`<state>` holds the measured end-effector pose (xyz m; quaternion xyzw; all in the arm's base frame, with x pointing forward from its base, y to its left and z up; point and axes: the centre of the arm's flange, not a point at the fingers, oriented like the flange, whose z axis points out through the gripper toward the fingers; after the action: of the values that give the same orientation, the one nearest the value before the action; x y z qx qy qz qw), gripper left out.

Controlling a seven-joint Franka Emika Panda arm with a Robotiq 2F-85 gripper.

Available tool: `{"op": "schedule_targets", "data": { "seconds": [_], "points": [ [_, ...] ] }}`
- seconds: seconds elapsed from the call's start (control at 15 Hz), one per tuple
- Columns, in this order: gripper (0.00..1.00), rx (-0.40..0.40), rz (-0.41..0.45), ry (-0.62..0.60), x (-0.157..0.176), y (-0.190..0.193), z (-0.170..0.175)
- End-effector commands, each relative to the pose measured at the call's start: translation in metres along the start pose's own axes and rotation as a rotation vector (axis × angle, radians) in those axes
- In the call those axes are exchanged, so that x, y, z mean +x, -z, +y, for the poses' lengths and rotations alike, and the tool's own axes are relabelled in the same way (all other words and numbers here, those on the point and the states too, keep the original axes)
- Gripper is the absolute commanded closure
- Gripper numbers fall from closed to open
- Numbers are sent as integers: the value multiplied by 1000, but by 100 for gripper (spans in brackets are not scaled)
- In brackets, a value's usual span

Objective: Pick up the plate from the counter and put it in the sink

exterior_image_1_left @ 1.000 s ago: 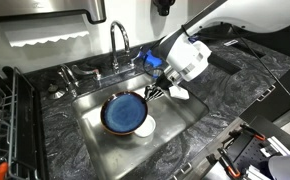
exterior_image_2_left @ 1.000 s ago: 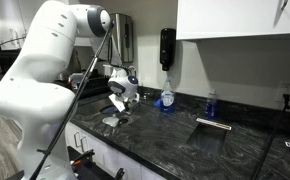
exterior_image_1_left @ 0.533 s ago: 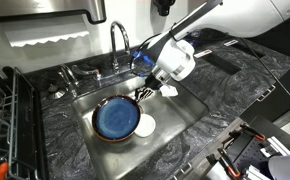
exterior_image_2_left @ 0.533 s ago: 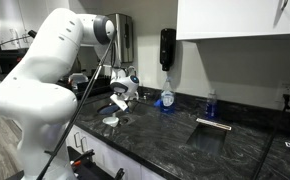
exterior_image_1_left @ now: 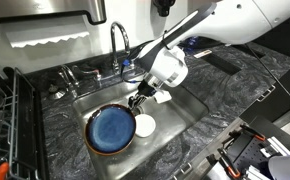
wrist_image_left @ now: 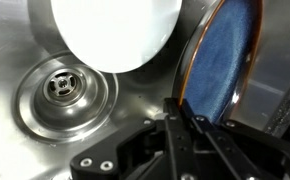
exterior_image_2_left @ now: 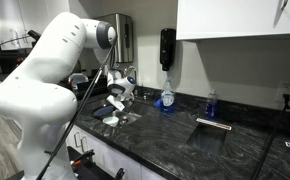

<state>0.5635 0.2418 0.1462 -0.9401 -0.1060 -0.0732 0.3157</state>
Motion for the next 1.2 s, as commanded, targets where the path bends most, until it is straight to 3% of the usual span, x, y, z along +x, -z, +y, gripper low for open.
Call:
{"op": "schedule_targets", "data": {
  "seconds": [0.0, 0.93, 1.0, 1.13],
  "points": [
    [98, 44, -1, -4, 13, -1, -6],
    [98, 9, -43, -2, 26, -22, 2],
    [68, 7, -44, -1, 27, -22, 2],
    [63, 9, -41, -1, 30, -19, 0]
  ]
}}
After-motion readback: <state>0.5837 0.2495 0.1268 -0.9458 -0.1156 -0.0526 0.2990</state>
